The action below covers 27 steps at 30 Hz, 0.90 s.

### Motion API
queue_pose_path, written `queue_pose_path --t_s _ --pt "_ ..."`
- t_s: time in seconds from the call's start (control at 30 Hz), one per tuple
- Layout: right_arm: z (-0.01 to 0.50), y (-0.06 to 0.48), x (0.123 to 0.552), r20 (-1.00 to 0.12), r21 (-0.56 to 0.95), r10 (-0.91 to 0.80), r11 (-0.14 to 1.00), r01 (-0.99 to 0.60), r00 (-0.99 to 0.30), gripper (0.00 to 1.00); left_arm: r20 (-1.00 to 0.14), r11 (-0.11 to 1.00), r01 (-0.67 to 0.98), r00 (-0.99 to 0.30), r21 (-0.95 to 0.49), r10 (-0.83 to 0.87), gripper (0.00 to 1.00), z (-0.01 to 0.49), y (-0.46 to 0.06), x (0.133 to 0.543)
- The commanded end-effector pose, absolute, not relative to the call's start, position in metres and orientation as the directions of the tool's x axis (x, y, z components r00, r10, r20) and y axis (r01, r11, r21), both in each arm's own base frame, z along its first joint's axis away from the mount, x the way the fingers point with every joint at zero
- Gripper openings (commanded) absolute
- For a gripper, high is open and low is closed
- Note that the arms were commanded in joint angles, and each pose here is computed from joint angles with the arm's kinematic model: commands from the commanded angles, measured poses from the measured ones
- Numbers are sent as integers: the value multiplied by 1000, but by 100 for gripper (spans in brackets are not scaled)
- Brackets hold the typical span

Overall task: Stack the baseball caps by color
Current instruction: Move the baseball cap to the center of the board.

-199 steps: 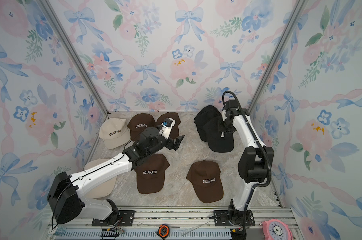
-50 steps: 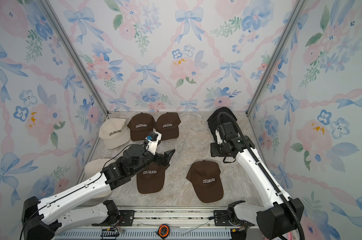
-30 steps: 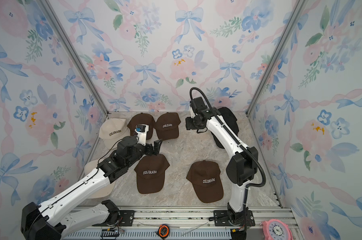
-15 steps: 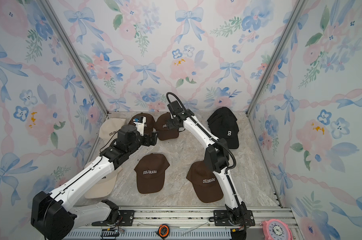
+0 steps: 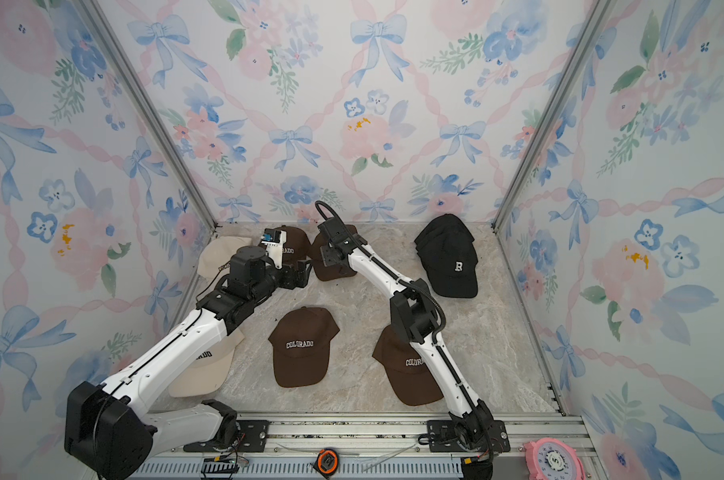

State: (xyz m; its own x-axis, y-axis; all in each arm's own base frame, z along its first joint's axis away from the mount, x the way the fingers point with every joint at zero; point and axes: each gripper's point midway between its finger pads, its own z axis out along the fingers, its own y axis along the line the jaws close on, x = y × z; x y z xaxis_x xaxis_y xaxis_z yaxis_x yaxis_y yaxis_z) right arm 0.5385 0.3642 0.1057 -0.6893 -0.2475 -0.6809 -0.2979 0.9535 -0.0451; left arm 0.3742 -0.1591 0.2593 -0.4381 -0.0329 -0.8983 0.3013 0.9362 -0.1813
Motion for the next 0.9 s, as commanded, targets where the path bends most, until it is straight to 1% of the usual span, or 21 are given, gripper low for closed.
queue_pose_path --t_s 0.0,0.4,0.6,0.77,0.87 --pt "112 362 552 -720 -73 -223 966 -247 -657 71 -909 932 320 -416 -170 -23 98 274 -157 370" --pt "101 360 575 -759 -29 -128 986 -163 -639 67 -908 931 325 -419 -166 -16 98 279 -153 363" --pt "97 345 586 -760 -3 -72 994 -106 -646 62 -911 935 317 -412 -162 -18 98 282 -149 359" --pt "93 342 592 -758 17 -53 995 -102 -650 54 -912 936 311 -410 -163 -23 98 282 -147 357" --pt "90 345 592 -756 37 -44 993 -109 -653 52 -912 937 309 -411 -163 -23 98 282 -146 357"
